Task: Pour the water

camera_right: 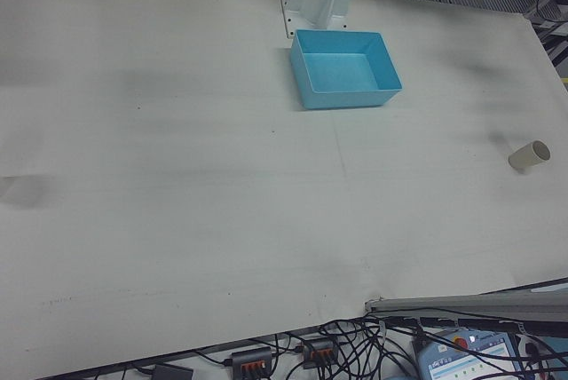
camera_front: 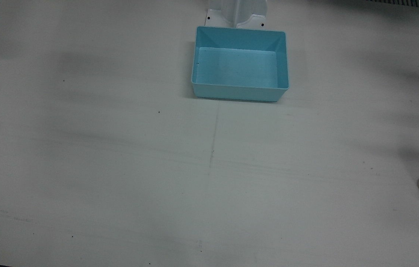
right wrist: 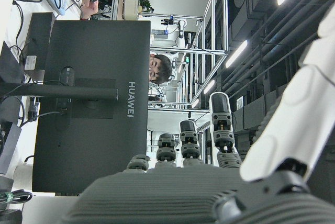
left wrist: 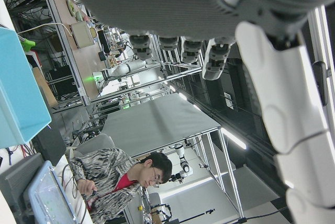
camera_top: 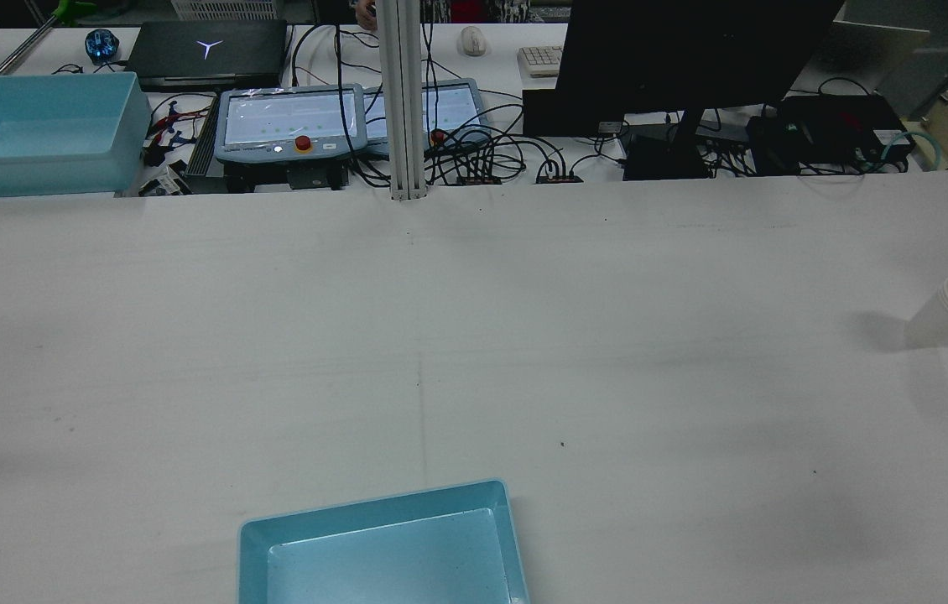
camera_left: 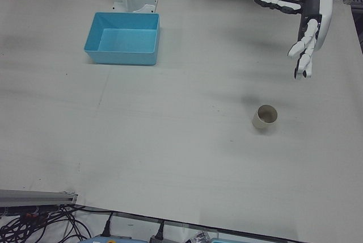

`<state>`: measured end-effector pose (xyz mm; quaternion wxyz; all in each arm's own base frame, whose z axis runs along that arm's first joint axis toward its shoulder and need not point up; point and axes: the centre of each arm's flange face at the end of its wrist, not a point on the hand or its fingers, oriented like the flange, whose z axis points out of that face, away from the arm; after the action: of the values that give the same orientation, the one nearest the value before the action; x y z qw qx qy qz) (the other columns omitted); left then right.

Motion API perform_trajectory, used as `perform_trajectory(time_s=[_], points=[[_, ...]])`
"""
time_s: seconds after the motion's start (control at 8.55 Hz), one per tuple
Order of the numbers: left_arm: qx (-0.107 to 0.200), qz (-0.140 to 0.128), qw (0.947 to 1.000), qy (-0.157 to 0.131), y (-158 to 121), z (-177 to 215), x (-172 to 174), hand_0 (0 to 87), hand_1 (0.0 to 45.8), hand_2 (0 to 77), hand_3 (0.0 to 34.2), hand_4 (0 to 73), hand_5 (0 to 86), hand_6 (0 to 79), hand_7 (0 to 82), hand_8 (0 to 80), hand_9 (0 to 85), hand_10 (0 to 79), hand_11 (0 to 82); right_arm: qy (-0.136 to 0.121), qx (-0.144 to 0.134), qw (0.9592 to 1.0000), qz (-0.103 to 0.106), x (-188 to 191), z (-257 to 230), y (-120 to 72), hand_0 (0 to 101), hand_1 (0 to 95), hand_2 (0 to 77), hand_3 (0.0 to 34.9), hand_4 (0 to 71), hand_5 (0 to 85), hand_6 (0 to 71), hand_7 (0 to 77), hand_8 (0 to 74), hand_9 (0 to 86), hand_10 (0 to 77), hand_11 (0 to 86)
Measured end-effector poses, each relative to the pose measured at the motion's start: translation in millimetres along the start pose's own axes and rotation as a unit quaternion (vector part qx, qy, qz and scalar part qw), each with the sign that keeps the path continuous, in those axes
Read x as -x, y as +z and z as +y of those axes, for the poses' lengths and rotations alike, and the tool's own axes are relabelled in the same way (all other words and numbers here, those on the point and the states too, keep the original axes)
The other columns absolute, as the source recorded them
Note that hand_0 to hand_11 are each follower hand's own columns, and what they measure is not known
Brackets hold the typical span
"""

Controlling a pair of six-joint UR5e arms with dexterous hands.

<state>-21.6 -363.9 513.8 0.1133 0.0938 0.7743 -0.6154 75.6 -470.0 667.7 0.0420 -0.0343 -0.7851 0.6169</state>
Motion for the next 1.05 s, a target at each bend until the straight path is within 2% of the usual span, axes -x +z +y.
perform_trajectory(time_s=[0.12, 0.23, 0.35, 0.47, 0.7, 0.82, 0.94, 1.05], points=[[-0.002, -0.002, 1.0000, 0.004, -1.6, -16.8, 7.0, 55.9, 6.5, 0.5, 0.0, 11.4, 12.5, 3.8, 10.4, 2.2, 1.1, 4.9, 8.7, -0.003, 0.002, 1.0000, 0.002, -2.2, 1.3, 3.4, 47, 0.0, 1.1, 0.0, 27.8, 22.9, 10.4, 18.5, 9.3, 9.8, 1.6, 2.7], [-0.003, -0.003, 1.0000, 0.005, -4.2, -53.3, 21.0, 55.8, 6.5, 0.5, 0.0, 13.6, 12.5, 3.3, 10.4, 2.2, 3.8, 4.9, 8.7, -0.006, 0.000, 1.0000, 0.002, -2.4, 0.5, 3.2, 47, 8.2, 0.5, 0.0, 28.4, 22.9, 10.4, 18.5, 9.3, 9.8, 1.6, 2.7], [-0.005, -0.003, 1.0000, 0.005, -11.6, -98.3, 36.4, 55.8, 4.9, 0.5, 0.0, 16.4, 12.5, 6.5, 10.4, 2.2, 4.4, 1.6, 3.8, -0.008, -0.002, 1.0000, 0.001, -2.0, -1.9, 1.0, 48, 4.9, 0.0, 0.1, 28.9, 25.1, 13.1, 21.3, 9.3, 12.0, 6.0, 7.6], [-0.010, -0.005, 0.9999, 0.007, -23.5, -141.9, 49.4, 55.8, 3.8, 0.5, 0.0, 21.3, 15.8, 8.7, 13.6, 4.4, 6.0, 3.8, 6.5, -0.010, -0.005, 0.9999, 0.001, -1.8, -3.8, -1.2, 48, 4.9, 0.0, 0.1, 28.9, 25.1, 13.1, 21.3, 9.3, 12.0, 6.0, 7.6], [-0.025, -0.012, 0.9994, 0.018, -50.1, -215.0, 68.7, 55.7, 3.8, 0.5, 0.0, 22.4, 16.9, 9.8, 15.3, 4.4, 6.5, 1.6, 8.2, -0.019, -0.004, 0.9998, 0.003, -3.2, -2.6, -1.4, 48, 4.9, 0.0, 0.0, 27.8, 22.9, 12.0, 19.6, 10.4, 10.4, 5.5, 8.2], [-0.029, -0.012, 0.9990, 0.032, -55.7, -240.4, 76.5, 55.7, 3.8, 0.5, 0.0, 22.4, 16.9, 9.8, 15.3, 4.4, 6.5, 1.6, 8.2, -0.021, -0.003, 0.9998, 0.006, -6.1, -1.6, -0.1, 48, 4.9, 0.0, 0.0, 27.8, 22.9, 12.0, 19.6, 10.4, 10.4, 5.5, 8.2], [-0.031, -0.014, 0.9984, 0.044, -51.3, -258.5, 87.3, 54.7, 3.8, 0.5, 0.0, 22.9, 16.9, 9.8, 15.3, 6.0, 7.6, 5.4, 9.3, -0.022, -0.003, 0.9997, 0.009, -9.6, -1.4, 1.0, 48, 4.9, 0.0, 0.0, 30.5, 24.0, 13.1, 20.7, 10.4, 11.4, 4.9, 8.2], [-0.028, -0.019, 0.9982, 0.050, -39.1, -267.2, 100.3, 56.3, 4.4, 0.5, 0.0, 23.5, 18.0, 12.0, 16.4, 6.0, 7.6, 5.4, 9.8, -0.023, -0.003, 0.9997, 0.013, -13.0, -1.6, 1.9, 48, 4.9, 0.0, 0.0, 30.5, 24.0, 13.1, 20.7, 10.4, 11.4, 5.5, 8.2]])
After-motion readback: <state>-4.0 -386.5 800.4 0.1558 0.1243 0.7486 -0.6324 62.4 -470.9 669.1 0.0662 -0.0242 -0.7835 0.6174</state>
